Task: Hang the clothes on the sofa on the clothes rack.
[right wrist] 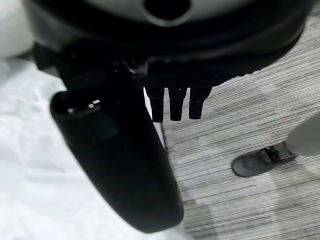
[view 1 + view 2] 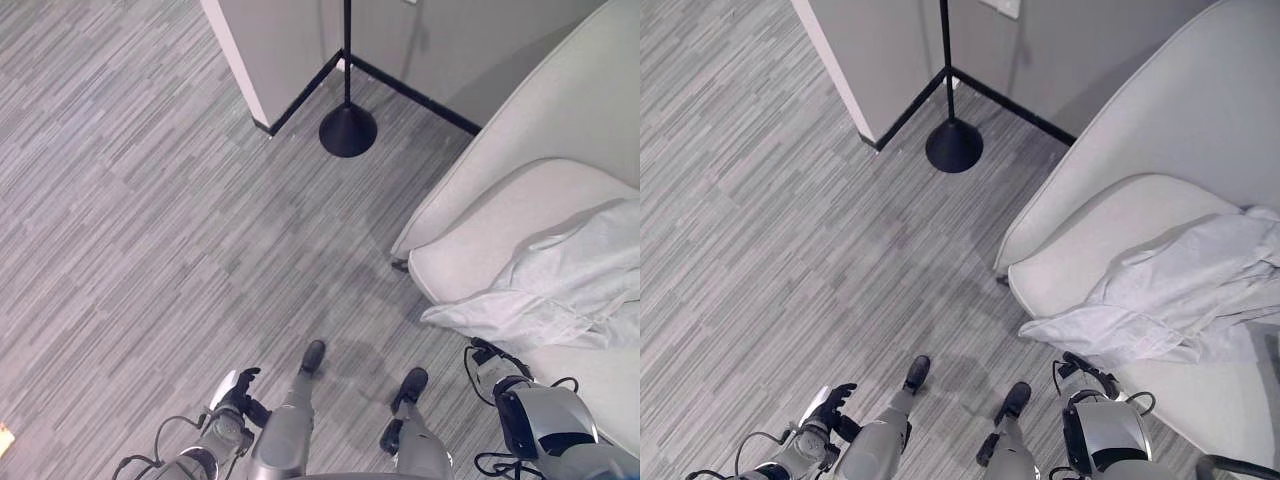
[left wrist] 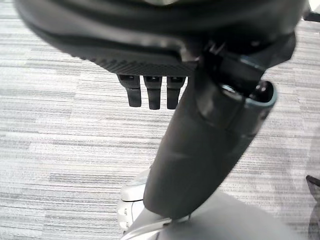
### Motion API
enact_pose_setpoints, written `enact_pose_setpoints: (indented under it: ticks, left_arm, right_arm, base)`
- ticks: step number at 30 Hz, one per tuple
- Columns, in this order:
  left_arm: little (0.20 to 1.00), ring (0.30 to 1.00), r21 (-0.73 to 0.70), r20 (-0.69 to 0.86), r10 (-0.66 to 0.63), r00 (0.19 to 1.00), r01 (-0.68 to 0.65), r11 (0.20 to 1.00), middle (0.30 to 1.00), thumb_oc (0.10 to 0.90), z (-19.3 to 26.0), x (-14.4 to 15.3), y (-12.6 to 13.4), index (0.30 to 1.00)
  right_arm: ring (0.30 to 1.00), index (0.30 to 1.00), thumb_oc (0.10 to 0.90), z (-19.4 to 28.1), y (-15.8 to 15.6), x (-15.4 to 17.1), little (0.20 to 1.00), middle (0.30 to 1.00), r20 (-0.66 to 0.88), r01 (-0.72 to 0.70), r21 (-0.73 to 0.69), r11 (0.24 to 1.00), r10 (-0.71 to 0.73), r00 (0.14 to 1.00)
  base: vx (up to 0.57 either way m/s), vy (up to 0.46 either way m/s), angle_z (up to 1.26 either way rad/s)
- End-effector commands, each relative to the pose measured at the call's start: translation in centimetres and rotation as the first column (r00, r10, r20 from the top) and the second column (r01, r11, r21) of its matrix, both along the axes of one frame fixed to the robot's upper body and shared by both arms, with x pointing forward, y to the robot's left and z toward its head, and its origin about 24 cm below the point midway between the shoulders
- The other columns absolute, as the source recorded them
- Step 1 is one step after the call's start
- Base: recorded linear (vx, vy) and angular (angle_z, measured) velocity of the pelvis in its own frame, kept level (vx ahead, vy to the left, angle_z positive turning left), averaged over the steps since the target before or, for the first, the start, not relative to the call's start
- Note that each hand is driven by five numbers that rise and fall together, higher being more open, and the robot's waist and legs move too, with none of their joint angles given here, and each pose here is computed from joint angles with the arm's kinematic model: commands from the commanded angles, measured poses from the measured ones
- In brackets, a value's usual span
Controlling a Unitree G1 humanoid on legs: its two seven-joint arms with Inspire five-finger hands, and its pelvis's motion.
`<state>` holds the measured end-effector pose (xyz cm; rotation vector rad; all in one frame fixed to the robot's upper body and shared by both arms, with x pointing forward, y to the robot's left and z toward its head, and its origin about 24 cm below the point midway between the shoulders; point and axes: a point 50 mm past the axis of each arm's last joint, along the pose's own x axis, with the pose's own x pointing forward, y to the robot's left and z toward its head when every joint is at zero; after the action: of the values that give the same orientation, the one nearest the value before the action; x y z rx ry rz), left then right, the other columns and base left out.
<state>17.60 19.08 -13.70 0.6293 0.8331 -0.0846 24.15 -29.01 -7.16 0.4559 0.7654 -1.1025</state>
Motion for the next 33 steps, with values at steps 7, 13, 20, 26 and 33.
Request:
enact_pose_setpoints:
  ticks: [7, 13, 20, 26, 33]
  left_arm:
    - [0.900, 0.900, 0.026, 0.115, -0.030, 0.993, 0.027, 0.999, 0.900, 0.800, 1.7, 3.3, -0.1, 0.900]
    - [0.900, 0.900, 0.029, 0.152, -0.046, 0.987, 0.043, 0.999, 0.900, 0.800, 2.3, 4.2, -0.2, 0.900]
    - [0.900, 0.900, 0.035, 0.194, -0.102, 0.976, 0.097, 0.995, 0.900, 0.800, 3.2, 5.5, -0.6, 0.900]
    - [0.900, 0.900, 0.036, 0.208, -0.130, 0.969, 0.126, 0.991, 0.900, 0.800, 3.6, 6.2, -0.7, 0.900]
    - [0.900, 0.900, 0.021, 0.242, -0.120, 0.963, 0.119, 0.993, 0.900, 0.800, 4.4, 7.1, -0.7, 0.900]
  right_arm:
    - [0.900, 0.900, 0.800, 1.2, -0.5, 0.9, 0.900, 0.900, 0.049, 0.082, -0.025, 0.996, -0.081, 0.996]
    - [0.900, 0.900, 0.800, 2.1, -0.6, 2.0, 0.900, 0.900, 0.098, 0.122, 0.032, 0.992, -0.125, 0.987]
    - [0.900, 0.900, 0.800, 5.2, -1.1, 4.9, 0.900, 0.900, 0.278, 0.213, 0.157, 0.964, -0.250, 0.927]
    - [0.300, 0.300, 0.400, 7.9, -1.9, 7.0, 0.300, 0.300, 0.424, 0.224, 0.245, 0.943, -0.312, 0.850]
    - [0.300, 0.300, 0.400, 9.3, -1.5, 8.4, 0.300, 0.300, 0.551, 0.222, 0.326, 0.919, -0.375, 0.745]
  base:
    - [-0.01, 0.015, 0.06]
    - [0.02, -0.006, 0.04]
    - [0.04, -0.035, 0.19]
    - [0.02, -0.019, 0.19]
    - [0.01, 0.001, 0.06]
